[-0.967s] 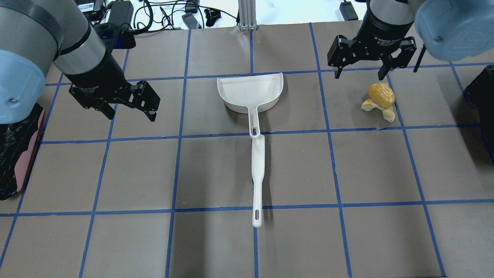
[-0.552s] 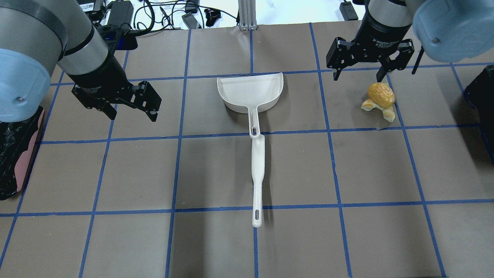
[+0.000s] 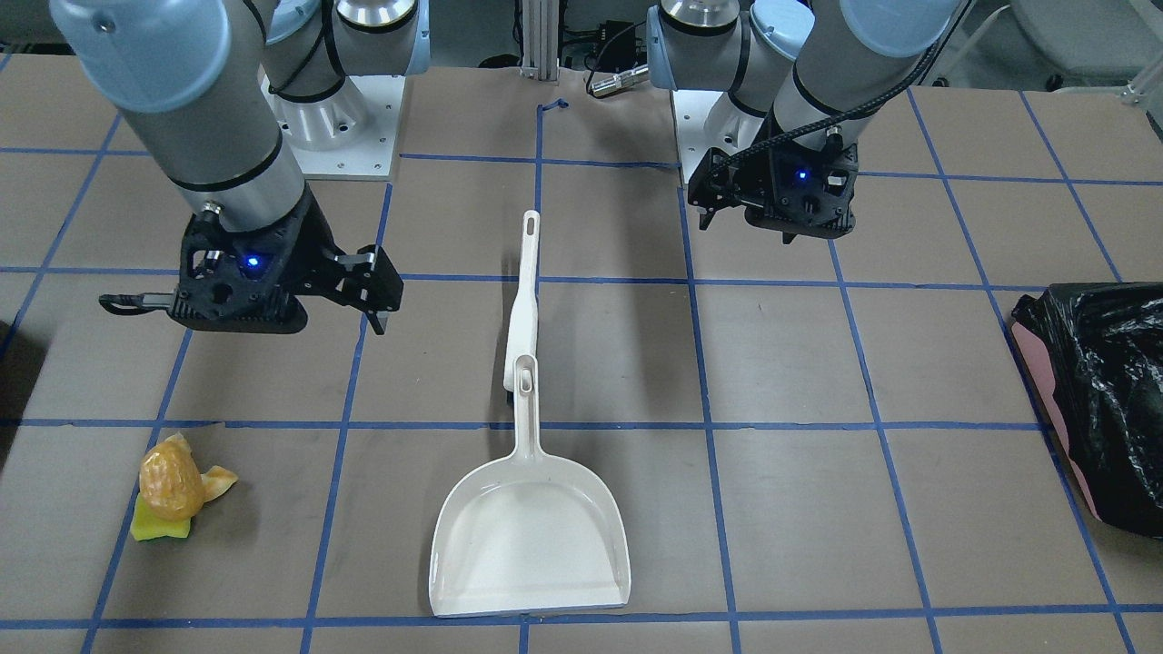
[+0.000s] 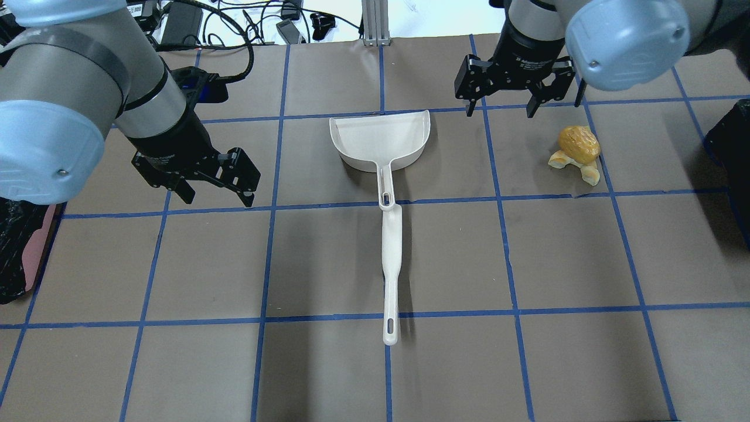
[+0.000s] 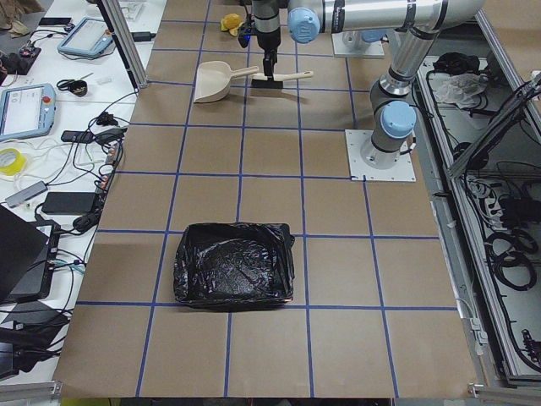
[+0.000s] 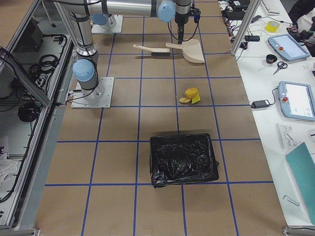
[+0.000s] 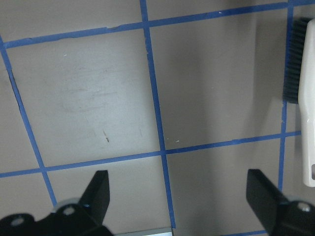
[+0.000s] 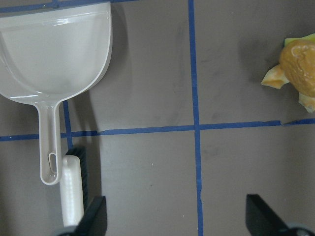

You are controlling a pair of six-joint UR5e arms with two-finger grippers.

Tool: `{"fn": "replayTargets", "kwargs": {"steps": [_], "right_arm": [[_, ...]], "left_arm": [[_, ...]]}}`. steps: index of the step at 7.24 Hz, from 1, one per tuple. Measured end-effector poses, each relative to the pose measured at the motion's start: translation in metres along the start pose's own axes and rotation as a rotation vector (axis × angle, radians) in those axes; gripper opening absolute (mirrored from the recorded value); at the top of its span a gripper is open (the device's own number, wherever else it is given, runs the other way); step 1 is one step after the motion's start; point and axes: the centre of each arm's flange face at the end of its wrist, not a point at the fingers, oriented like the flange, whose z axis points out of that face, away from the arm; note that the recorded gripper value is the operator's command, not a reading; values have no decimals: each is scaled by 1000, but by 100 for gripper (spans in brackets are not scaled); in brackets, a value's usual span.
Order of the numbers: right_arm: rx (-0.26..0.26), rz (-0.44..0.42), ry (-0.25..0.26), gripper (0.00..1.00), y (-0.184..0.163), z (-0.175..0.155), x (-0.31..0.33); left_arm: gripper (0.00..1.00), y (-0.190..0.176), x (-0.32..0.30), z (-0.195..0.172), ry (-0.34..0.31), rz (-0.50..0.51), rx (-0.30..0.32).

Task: Sweep and dump trash in nearest bin
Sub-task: 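Reach the left gripper to the brush handle while the right reaches the dustpan handle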

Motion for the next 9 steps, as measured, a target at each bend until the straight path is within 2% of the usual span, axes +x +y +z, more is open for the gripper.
{"fn": "replayTargets", "kwargs": {"steps": [1,4,6,9], "right_arm": [[6,10,-4,100,-7,17,-19],[20,33,-56,100,-26,89,-90],[4,-11,-57,100,-23,134,-134],[-36,-107,-39,100,-15,180,-152]], "left_arm": [[100,3,8,6,27,7,-6],[100,22,60,33,26,25,-16],[100,39,98,68,14,57,5],[100,71,146,136,10,37,30]]}}
